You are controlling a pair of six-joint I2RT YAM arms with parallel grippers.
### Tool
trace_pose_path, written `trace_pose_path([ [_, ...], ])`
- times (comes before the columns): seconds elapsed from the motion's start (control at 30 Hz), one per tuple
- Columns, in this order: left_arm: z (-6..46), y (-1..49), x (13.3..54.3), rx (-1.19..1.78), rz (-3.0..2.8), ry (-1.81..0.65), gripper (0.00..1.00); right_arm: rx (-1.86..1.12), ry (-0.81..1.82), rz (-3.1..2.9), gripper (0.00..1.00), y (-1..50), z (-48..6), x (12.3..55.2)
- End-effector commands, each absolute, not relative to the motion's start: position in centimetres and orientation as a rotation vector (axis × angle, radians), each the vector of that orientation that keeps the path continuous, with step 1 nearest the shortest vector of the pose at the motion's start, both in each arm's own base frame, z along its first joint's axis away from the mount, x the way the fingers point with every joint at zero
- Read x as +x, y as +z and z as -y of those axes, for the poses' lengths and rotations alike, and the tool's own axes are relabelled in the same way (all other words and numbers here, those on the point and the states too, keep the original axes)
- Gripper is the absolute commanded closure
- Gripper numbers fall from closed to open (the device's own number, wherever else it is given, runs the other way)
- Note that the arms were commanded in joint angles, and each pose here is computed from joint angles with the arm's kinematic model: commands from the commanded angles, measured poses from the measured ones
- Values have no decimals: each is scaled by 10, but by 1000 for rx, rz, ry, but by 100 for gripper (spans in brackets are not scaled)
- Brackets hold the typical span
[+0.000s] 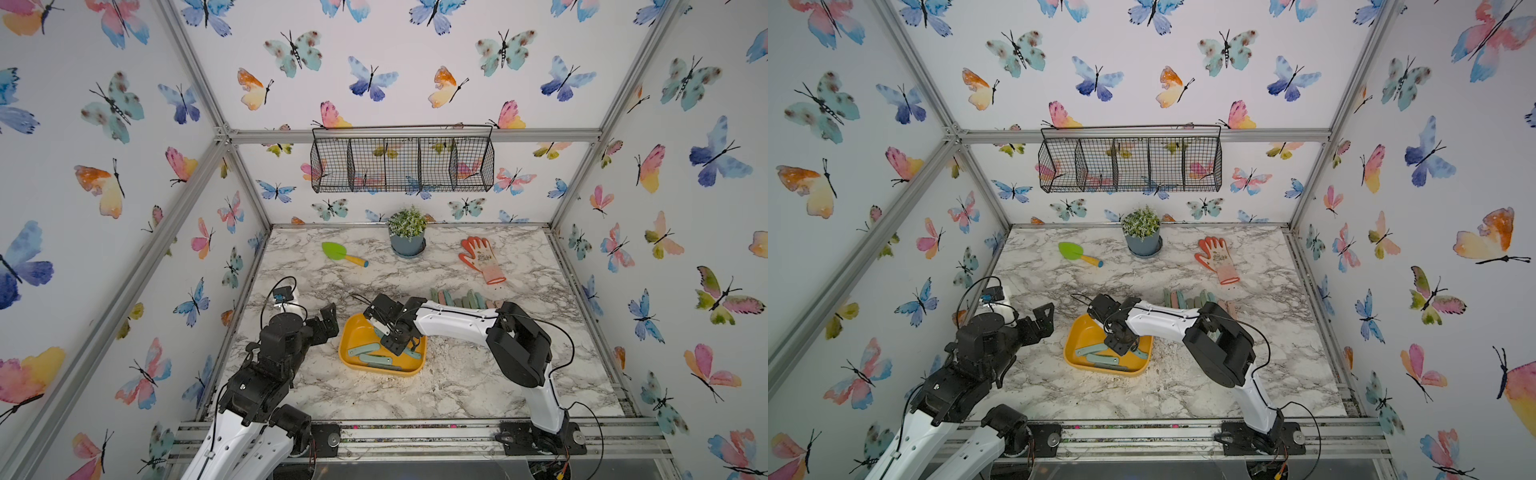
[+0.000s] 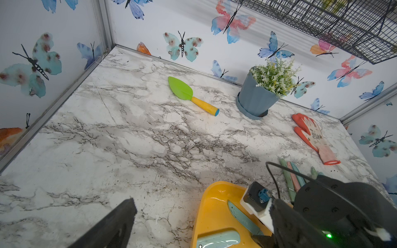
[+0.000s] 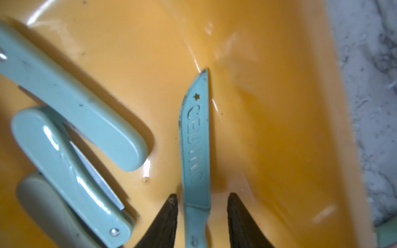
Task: Take the fruit knife out of the storage box
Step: Pick up the fruit knife from the storage box.
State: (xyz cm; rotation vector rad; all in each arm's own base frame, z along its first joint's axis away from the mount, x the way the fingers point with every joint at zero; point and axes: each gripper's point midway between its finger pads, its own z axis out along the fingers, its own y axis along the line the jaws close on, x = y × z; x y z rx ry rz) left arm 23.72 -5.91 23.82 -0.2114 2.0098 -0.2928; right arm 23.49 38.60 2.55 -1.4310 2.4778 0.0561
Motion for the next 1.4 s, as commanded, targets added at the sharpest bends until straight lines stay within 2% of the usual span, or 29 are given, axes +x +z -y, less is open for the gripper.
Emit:
trace_pose_path([
  [0.0,59,244,238,-212,-1995,-297,2,-1494,62,-2539,59,10,-380,224],
  [0.17,60,244,238,-211,-1993,-300,2,-1525,57,-2572,58,2,-378,218],
  [0.47,62,245,238,-201,-1993,-311,2,-1480,36,-2562,69,3,-377,224],
  [0.7,59,247,237,-210,-1979,-309,2,-1426,78,-2500,75,29,-389,234],
  [1.37,61,247,236,-201,-1977,-325,1,-1322,174,-2437,77,77,-401,241],
])
